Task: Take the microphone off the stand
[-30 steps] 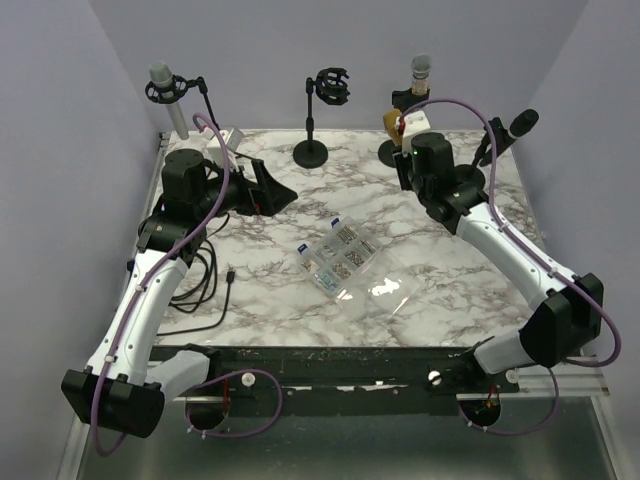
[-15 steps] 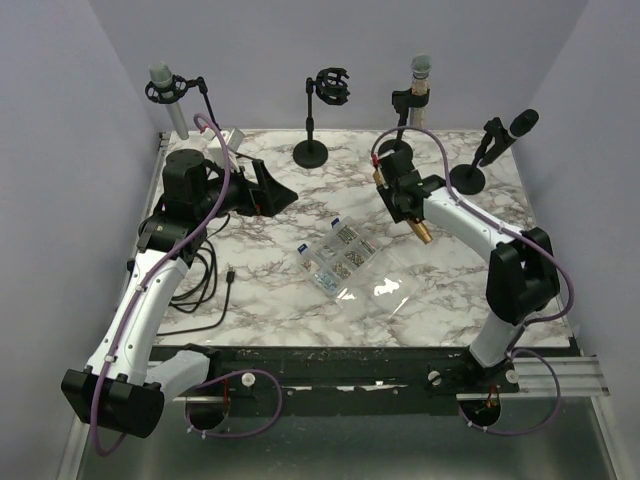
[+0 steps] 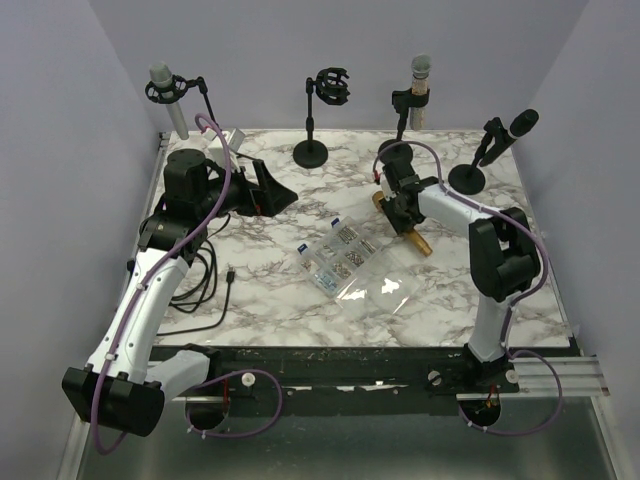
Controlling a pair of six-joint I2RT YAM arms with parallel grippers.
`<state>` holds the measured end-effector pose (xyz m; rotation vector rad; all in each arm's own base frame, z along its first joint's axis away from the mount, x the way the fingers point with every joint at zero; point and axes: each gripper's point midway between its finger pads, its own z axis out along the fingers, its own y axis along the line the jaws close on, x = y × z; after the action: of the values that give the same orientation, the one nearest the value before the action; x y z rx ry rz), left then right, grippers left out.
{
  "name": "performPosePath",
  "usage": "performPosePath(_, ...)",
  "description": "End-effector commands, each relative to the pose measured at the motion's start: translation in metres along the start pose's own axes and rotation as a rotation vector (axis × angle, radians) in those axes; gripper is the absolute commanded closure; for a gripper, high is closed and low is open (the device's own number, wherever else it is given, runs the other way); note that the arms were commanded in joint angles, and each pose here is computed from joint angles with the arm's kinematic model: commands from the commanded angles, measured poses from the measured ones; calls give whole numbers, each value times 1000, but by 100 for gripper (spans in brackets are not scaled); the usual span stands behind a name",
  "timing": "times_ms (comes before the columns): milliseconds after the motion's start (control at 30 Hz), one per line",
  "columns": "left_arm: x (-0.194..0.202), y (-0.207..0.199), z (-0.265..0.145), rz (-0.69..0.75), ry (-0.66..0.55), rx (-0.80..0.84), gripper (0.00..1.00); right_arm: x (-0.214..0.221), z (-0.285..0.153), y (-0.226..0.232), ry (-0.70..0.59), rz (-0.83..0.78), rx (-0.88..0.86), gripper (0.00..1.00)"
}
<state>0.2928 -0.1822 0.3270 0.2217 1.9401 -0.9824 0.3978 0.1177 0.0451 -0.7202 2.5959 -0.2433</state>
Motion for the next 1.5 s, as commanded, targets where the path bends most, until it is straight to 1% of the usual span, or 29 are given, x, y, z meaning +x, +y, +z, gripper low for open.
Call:
performPosePath(0, -1, 0, 2, 10, -1, 0, 2, 2, 17, 18, 4, -40, -77, 99)
performPosePath(200, 0, 0, 2, 10, 1, -3, 2, 9, 29, 23, 30, -45, -86, 99)
performPosePath(333, 0, 1, 1, 11, 0, -5, 2, 11, 31, 25, 41, -44, -96, 85)
performPosePath(567, 0, 2, 2, 14, -2, -10, 2, 2, 20, 24, 8, -26, -100, 51)
performPosePath(633, 0, 2, 2, 15, -2, -9, 2, -2, 16, 22, -12, -18, -93, 45)
performPosePath(800, 0, 3, 3, 23, -11, -10, 2, -14, 4, 15, -64, 8, -71, 35)
performPosePath(967, -1, 10, 5, 39, -23, -32, 1, -38, -15, 10, -161, 57, -69, 28)
performPosePath(1067, -2, 18, 8, 46, -39, -57, 1, -60, -34, 6, -248, 101, -77, 26)
performPosePath(1200, -9, 24, 16, 2, -57, -84, 1, -83, -55, -4, -350, 159, -56, 23)
performPosePath(1267, -16, 24, 21, -26, -72, -81, 1, -94, -65, -7, -390, 207, -52, 23)
performPosePath(1333, -27, 23, 28, -53, -96, -79, 1, -105, -75, -9, -443, 283, -59, 13)
performPosePath(1400, -40, 26, 37, -92, -120, -88, 1, -120, -85, -9, -520, 376, -82, 13)
performPosePath(1467, -57, 29, 49, -106, -149, -86, 1, -134, -96, -3, -595, 443, -145, 13)
